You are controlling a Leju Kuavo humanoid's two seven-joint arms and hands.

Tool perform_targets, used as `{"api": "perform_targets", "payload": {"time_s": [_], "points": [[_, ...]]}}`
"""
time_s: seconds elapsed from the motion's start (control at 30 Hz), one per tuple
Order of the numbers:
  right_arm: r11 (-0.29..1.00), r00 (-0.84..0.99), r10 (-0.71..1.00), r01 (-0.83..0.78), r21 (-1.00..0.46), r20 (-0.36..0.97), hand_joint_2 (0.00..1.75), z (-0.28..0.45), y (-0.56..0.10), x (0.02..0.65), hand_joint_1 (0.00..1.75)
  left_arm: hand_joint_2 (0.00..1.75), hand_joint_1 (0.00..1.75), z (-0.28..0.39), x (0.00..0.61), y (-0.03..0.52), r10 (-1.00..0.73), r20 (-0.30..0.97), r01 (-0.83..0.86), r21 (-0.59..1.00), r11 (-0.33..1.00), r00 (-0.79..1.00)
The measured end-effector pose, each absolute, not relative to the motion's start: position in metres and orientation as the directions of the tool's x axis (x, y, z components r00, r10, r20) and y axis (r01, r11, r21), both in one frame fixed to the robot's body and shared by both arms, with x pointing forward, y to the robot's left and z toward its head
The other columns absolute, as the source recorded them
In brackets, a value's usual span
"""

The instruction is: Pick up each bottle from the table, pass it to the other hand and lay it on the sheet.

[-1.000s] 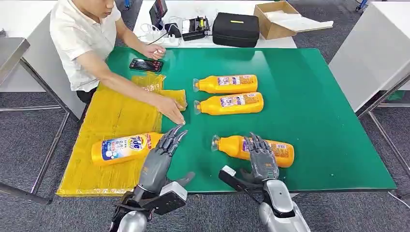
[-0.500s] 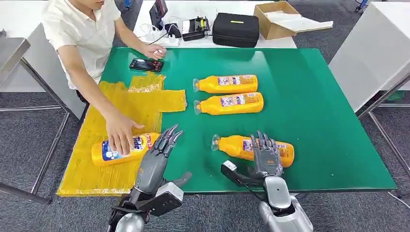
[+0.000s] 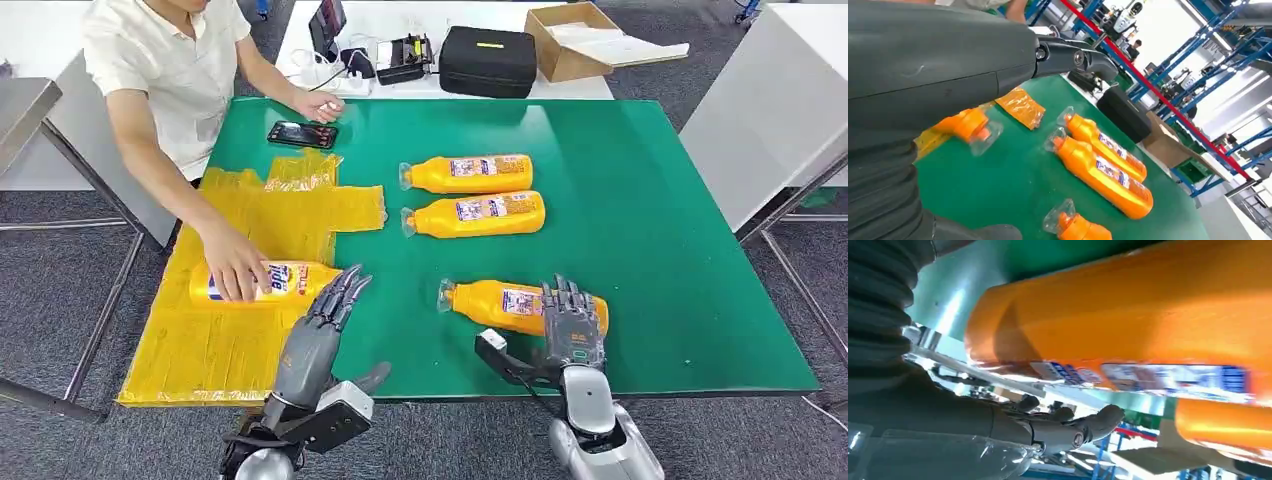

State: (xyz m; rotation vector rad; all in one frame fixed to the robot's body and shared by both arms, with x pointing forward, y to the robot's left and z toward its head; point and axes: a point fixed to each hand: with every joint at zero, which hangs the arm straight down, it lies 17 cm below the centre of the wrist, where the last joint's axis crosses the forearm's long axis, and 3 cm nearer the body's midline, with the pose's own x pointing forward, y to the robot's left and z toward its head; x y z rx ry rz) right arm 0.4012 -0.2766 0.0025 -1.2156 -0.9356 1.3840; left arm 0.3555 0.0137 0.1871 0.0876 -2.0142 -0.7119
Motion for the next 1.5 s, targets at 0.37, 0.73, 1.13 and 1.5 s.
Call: {"api": "perform_targets", "payload": {"time_s": [0.37,0.73,1.13,1.5], "points": [[-0.130,0.074,0.987,-0.163,-0.978,-0.144,1.75,0.004,-0.318,0.406,0.00,1.75,0.00,0.187,0.354,0.010,-0.333,0.773,0.236,0.519,0.822,-0.539],[-0.021,0.013,1.000,-0.115,-0.993,-0.022,1.75,-0.015,-0.332,0.419,0.00,1.75,0.00,0.189,0.355,-0.006,-0.294,0.772,0.277,0.512,0.813,-0.564],[0.058,-0.020,0.998,-0.198,-0.979,0.063,1.75,-0.044,-0.316,0.425,1.75,1.75,0.00,0.179,0.360,-0.011,-0.279,0.791,0.308,0.498,0.810,-0.545],[0.101,-0.034,0.993,-0.243,-0.965,0.113,1.75,-0.059,-0.311,0.428,1.75,1.75,0.00,0.172,0.362,-0.014,-0.259,0.813,0.333,0.474,0.815,-0.522]]}}
